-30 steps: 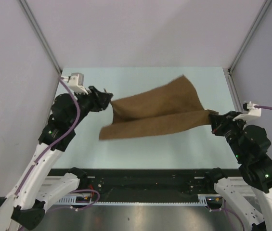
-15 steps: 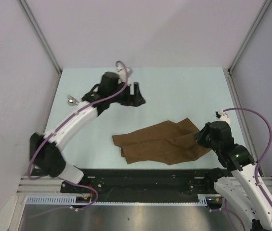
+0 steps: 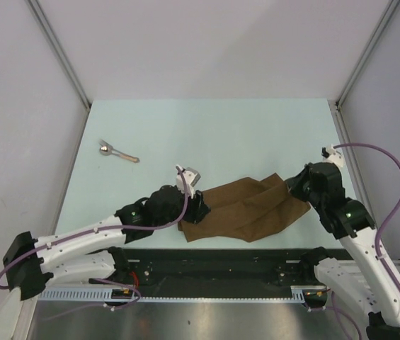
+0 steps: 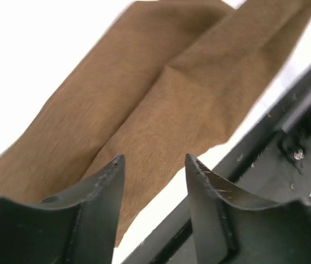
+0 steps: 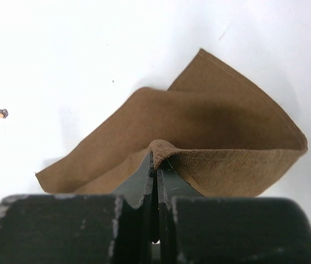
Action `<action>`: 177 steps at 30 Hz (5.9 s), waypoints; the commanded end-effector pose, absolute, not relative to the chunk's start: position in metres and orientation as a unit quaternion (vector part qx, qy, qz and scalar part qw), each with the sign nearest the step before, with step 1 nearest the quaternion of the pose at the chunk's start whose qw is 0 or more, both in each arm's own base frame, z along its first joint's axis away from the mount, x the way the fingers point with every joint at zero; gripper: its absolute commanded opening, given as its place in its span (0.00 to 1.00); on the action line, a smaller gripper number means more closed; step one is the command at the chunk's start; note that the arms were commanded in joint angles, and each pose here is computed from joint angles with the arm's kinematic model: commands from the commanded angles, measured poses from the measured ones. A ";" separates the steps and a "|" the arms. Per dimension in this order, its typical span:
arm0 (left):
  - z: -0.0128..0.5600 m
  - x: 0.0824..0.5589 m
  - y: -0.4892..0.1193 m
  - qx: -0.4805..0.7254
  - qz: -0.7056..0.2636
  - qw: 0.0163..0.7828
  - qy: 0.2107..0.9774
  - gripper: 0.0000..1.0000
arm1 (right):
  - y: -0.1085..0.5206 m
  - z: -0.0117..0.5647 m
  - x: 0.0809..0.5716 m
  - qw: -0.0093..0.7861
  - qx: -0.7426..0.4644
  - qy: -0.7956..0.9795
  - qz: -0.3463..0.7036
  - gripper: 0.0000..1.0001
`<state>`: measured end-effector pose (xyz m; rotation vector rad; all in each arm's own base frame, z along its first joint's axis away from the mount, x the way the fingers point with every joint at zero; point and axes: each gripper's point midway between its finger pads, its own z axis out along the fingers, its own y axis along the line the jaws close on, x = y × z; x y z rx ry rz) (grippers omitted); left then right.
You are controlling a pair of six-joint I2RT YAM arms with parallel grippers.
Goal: Fold the napkin into a case and place the utensils inside
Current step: Pick up the crumpled napkin from the center of the board, then flatten out the crumpled napkin at the center of the board, then pick up the flattened napkin from the center of the board.
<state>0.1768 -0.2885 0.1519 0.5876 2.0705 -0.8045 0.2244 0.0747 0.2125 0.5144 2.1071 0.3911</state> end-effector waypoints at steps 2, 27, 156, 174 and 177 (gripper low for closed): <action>0.109 0.171 -0.232 0.086 -0.219 0.394 0.889 0.51 | 0.085 0.243 0.256 0.491 0.196 0.830 0.179 0.00; 0.036 0.131 -0.231 0.028 -0.232 0.235 0.943 0.39 | 0.082 0.227 0.246 0.474 0.204 0.836 0.185 0.00; 0.077 0.271 -0.144 -0.173 -0.132 0.298 0.930 0.89 | 0.022 0.007 0.151 0.129 0.488 0.863 -0.033 0.00; 0.039 0.262 -0.142 -0.190 -0.139 0.255 0.938 0.61 | 0.048 0.053 0.184 0.264 0.397 0.870 0.126 0.00; 0.035 0.271 -0.145 -0.185 -0.125 0.263 0.939 0.60 | 0.050 0.053 0.185 0.263 0.395 0.870 0.133 0.00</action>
